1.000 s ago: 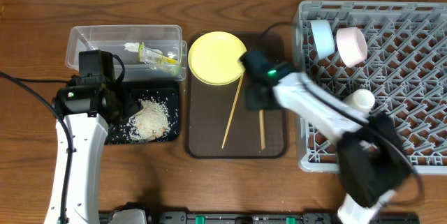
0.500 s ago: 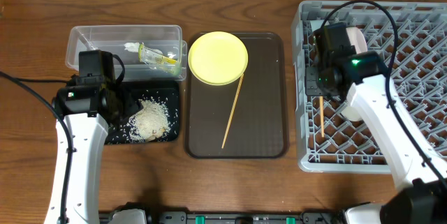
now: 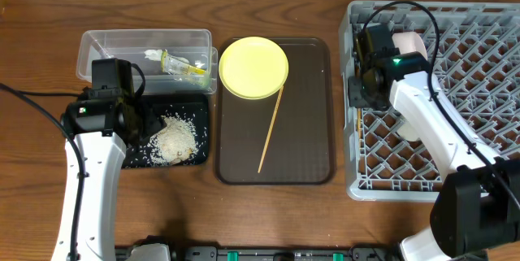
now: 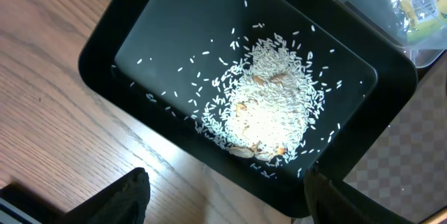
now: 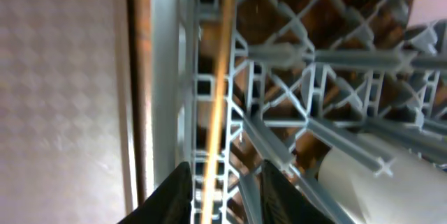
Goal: Sort waste into correct bins and load items into the dishwasher rack
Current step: 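Reach the right gripper back to the remaining chopstick and grasp it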
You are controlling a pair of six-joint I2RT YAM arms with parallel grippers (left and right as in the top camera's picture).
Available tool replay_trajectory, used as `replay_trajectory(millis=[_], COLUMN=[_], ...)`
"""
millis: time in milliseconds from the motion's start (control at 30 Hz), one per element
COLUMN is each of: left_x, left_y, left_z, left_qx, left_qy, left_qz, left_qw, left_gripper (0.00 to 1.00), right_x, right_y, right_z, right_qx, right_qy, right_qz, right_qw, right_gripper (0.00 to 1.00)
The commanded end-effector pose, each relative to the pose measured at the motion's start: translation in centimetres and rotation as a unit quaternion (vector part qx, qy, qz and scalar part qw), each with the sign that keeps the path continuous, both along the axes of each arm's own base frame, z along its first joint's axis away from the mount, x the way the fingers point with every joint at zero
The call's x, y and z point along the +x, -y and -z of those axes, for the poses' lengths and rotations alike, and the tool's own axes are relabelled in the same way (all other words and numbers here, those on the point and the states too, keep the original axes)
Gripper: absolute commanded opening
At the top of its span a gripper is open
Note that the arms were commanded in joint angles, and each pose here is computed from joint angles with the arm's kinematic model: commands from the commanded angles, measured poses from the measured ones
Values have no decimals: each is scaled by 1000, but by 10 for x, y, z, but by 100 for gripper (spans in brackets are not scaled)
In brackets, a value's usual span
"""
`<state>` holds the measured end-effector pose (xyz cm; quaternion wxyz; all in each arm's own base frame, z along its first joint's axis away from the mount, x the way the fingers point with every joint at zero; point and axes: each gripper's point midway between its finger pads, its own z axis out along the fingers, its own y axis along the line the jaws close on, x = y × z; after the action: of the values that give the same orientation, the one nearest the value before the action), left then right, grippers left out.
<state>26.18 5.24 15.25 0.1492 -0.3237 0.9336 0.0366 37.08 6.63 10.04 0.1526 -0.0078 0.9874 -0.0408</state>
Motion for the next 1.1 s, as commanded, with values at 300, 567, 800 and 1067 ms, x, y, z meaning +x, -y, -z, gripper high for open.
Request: replay_trajectory(millis=[300,567,800,1067], left_x=[0,0,0,0], left_y=[-2,-2,-2,-2], left_z=[-2,-2,-2,-2], left_qx=[2,2,2,2], left_qy=[1,1,1,1], left_qz=[-4,-4,-4,-4], left_qw=[1000,1000,1000,1000], left_gripper=[73,73,74,74], right_x=[14,-20,-45,-58], right_y=[-117,-183,-207,-206], right_z=[-75,-14,57,110], right_qx=[197,166,112,69], right_qy=[123,45,-19,-59], right_qz=[-134,-153,-107,-68], right_qw=[963,973,988,994], right_gripper=[43,45,47,33])
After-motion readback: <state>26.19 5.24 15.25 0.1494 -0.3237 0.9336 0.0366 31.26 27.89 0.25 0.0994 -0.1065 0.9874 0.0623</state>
